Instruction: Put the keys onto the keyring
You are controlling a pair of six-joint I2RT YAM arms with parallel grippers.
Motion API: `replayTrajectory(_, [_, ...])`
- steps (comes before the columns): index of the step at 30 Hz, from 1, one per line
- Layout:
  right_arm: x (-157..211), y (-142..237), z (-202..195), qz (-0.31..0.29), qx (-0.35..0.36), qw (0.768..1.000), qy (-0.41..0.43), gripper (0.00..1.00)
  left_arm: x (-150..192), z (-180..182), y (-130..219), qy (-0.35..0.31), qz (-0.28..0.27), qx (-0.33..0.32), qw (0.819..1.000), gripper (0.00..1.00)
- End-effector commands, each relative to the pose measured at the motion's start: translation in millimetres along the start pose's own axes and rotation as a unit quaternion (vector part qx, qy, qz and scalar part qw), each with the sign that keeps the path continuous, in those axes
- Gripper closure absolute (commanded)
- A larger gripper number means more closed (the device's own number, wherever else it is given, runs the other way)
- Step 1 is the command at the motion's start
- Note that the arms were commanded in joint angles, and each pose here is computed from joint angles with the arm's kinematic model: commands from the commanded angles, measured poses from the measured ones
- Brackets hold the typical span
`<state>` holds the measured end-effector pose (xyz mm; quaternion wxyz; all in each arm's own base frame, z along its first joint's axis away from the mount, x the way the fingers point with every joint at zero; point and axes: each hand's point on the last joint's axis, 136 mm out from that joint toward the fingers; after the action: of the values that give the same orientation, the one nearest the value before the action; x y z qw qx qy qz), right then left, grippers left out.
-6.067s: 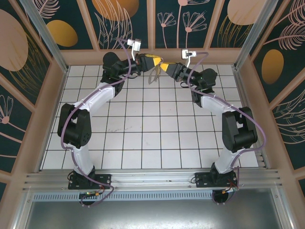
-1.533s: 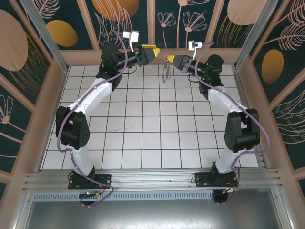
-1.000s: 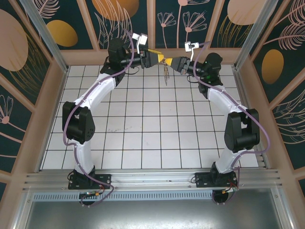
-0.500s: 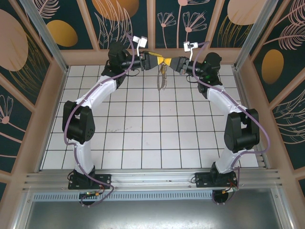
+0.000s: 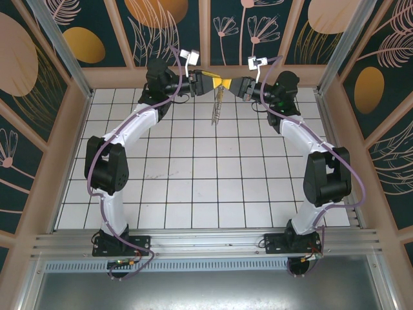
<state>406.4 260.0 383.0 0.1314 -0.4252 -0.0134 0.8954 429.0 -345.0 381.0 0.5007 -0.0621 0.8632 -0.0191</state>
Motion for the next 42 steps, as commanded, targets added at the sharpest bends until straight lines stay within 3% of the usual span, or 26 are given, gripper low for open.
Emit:
replayTrajectory(1, [-10, -4, 11, -0.006, -0.014, 0.999, 0.039, 1.0, 0, -9, -1, -0.015, 0.0, 0.018, 1.0, 0.59])
replayTrajectory(6, [-10, -5, 12, -0.006, -0.014, 0.999, 0.039, 1.0, 0, -11, -2, -0.019, -0.002, 0.021, 1.0, 0.73])
replayTrajectory(14, [-8, -5, 12, -0.002, -0.016, 0.999, 0.038, 1.0, -3, -16, -6, -0.023, -0.007, 0.028, 0.999, 0.79])
replayTrajectory(21, [-8, -4, 13, -0.002, -0.014, 0.999, 0.04, 1.0, -3, -20, -8, -0.024, -0.008, 0.033, 0.999, 1.0])
replayTrajectory(26, [-11, -2, 16, -0.006, -0.01, 0.999, 0.041, 1.0, -5, -26, -7, -0.027, -0.02, 0.033, 0.999, 1.0])
replayTrajectory(30, [-16, 6, 22, -0.025, 0.003, 0.999, 0.047, 0.67, -10, -27, -2, -0.019, -0.049, 0.018, 0.998, 1.0])
replayTrajectory(32, [-18, 12, 26, -0.036, 0.01, 0.998, 0.052, 0.61, -13, -26, 1, -0.01, -0.065, 0.009, 0.998, 1.0])
replayTrajectory(39, [-21, 34, 26, -0.109, 0.047, 0.992, 0.037, 0.59, -21, -29, 11, 0.02, -0.12, 0.007, 0.993, 1.0])
replayTrajectory(42, [-20, 44, 27, -0.152, 0.046, 0.987, 0.017, 0.66, -23, -30, 13, 0.033, -0.133, 0.006, 0.991, 1.0])
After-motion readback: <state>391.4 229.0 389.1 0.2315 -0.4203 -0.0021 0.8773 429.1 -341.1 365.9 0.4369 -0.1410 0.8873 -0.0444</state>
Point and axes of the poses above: each hand's point on the last joint's axis, 136 mm out from that joint toward the fingers, its own y axis back along the fingers, its own z axis along the line the jaws close on, x = y × z, and after that the axes turned 3 degrees about -y, right-handed
